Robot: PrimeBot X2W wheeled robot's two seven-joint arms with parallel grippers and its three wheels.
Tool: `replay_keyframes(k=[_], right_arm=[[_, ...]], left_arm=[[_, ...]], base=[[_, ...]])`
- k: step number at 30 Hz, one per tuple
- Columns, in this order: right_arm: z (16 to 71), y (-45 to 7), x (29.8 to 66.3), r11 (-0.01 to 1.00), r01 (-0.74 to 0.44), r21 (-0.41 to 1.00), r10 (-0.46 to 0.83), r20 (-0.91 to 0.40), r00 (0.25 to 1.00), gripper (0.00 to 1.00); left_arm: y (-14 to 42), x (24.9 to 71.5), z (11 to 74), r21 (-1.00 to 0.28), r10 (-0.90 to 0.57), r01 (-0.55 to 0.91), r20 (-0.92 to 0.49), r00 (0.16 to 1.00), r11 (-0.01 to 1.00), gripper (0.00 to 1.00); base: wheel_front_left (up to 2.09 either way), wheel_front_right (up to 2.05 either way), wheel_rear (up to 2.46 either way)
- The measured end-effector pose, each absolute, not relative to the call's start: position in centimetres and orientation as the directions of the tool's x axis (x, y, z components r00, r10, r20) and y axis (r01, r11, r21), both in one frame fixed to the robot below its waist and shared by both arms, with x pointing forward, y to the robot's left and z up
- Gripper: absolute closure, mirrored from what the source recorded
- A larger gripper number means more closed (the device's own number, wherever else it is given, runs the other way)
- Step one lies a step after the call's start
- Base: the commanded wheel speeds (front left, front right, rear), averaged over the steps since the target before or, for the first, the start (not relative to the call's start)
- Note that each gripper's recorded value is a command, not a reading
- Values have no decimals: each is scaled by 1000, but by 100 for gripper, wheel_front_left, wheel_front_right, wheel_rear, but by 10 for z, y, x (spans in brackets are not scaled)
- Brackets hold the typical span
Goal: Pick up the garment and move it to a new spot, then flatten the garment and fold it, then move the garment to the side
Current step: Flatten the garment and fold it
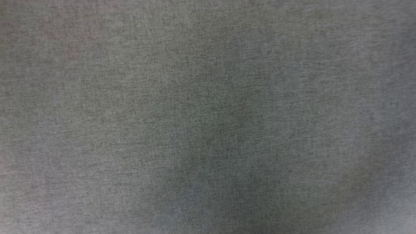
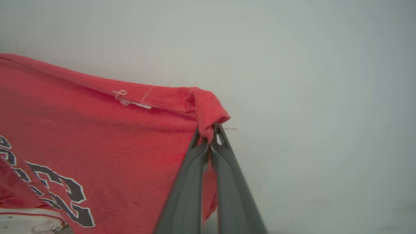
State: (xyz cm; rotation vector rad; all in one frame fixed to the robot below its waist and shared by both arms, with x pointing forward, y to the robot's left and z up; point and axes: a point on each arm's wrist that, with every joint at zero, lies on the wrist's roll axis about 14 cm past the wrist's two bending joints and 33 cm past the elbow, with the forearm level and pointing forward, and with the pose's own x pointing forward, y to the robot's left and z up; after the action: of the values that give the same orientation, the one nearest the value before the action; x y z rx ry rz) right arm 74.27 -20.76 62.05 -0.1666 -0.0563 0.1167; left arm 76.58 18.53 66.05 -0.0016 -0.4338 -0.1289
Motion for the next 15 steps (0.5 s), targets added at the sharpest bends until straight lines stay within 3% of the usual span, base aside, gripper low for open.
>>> replay_keyframes(k=[9,15], right_arm=[[560,-191,750,975,-181,-129,174,-69,982,100],[509,-187,712,971,-225,-85,207,-183,961,100]], left_arm=[[191,759,592,-44,-121,140,297,947,989,100],[206,721,549,-110,-107,132,201,974,985,100]], base=[[0,0,0],[0,0,0]])
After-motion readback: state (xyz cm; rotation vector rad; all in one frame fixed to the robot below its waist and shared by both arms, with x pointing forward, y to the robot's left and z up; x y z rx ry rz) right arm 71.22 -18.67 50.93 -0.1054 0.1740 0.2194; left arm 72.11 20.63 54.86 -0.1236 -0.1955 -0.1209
